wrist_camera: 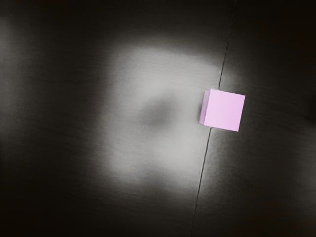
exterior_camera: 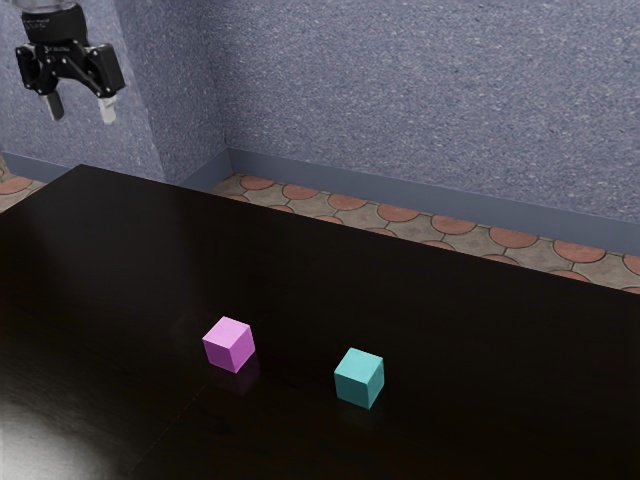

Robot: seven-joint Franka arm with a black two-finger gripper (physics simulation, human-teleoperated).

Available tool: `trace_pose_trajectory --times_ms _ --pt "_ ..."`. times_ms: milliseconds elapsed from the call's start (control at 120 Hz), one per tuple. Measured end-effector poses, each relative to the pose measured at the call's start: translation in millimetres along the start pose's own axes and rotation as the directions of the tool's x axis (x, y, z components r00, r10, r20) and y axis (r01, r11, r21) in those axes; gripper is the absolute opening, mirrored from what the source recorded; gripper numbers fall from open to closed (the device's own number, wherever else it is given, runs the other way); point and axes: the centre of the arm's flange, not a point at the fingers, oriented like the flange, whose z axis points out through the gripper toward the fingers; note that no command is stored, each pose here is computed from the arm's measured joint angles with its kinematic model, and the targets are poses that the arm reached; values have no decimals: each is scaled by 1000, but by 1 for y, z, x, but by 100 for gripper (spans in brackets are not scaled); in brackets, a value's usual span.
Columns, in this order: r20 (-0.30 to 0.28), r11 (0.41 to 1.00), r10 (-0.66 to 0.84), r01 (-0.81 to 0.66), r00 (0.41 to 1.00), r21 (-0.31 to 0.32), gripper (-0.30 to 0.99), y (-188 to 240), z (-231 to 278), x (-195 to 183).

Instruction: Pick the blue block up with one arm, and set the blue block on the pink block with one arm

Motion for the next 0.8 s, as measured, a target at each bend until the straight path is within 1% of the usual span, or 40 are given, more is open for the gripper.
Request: trace_pose_trajectory --times_ms 83,242,367,442,567,650,800 --pt "-35 998 -55 55 998 -2 67 -30 -3 2" --pt "-80 989 -149 149 986 -6 67 -82 -11 -2" --pt "-197 978 -205 209 959 -5 67 -112 -68 -36" --pt "-239 970 -236 241 942 -6 67 -126 -88 -53" --pt "-246 969 -239 245 939 -5 67 -129 -90 -52" --pt "-237 974 -220 226 946 -2 67 -121 -82 -40" --pt "-237 984 -172 177 956 3 67 -99 -75 -26"
